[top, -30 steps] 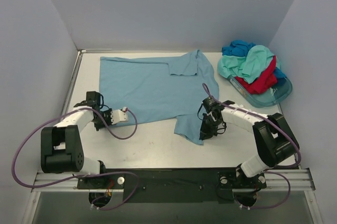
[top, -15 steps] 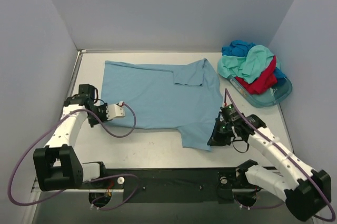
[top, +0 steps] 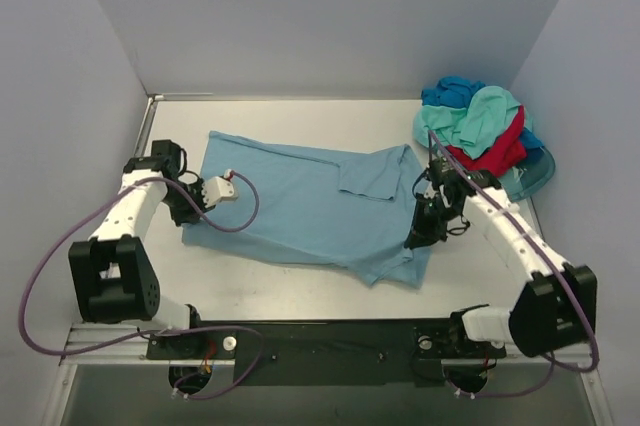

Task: Fold and stack the t-shirts
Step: Fold the flattened tshirt in 1/3 of the way

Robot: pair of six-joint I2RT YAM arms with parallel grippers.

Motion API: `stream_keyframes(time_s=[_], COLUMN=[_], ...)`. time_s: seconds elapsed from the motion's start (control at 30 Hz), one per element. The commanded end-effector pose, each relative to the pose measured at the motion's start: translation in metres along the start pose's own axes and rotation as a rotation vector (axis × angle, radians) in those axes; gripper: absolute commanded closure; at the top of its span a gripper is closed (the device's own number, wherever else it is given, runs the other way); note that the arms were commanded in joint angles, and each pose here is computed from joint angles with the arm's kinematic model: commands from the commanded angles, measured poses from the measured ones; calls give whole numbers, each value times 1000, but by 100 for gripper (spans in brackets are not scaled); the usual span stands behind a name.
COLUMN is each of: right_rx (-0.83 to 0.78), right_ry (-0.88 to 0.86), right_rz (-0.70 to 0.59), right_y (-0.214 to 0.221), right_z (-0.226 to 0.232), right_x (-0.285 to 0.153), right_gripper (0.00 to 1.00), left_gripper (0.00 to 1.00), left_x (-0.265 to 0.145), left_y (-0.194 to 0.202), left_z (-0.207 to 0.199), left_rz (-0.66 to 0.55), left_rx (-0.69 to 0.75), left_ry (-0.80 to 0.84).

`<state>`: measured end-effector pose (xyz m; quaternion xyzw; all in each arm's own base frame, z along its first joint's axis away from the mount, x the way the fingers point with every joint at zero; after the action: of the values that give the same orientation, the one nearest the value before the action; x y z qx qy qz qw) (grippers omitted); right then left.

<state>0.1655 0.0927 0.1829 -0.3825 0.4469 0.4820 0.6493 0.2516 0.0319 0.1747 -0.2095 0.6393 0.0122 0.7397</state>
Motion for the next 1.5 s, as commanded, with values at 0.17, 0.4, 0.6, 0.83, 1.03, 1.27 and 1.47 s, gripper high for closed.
stream_keyframes(time_s=[0.17,0.4,0.6,0.83,1.03,1.27,1.47], right_rx=[-260,-268,-259,-251,-230,-147,-29], right_ry=[36,52,67,39,112,241,253], right_rz=[-3,17,18,46,-1,-64,-75], right_y=[-96,-119,-123,-127,-138,-140,-79], right_z=[13,3,-2,3,3,-6,-27], right_x=[30,41,44,54,55,43,22], right_gripper=[100,100,100,100,91,51,46], left_gripper=[100,100,100,100,67,41,51], left_x=[32,50,53,63,62,40,9], left_y=[-23,-14,-8,-3,-12,-18,-27], left_z=[65,82,86,81,92,116,80], left_rz=[-56,-15,0,18,3,-13,-113], left_rx=[-26,-119,-170,-174,-216,-272,-33], left_ry=[-56,-102,-151,-153,-230,-383,-257])
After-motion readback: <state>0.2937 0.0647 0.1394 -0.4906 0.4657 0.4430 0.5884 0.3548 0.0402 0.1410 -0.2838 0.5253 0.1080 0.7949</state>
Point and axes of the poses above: each gripper's point midway between its finger pads, its own x axis out along the fingers, its own z axis along the line the jaws close on, y = z × x, the point moved 8 cm from there along -x, back along the fingers
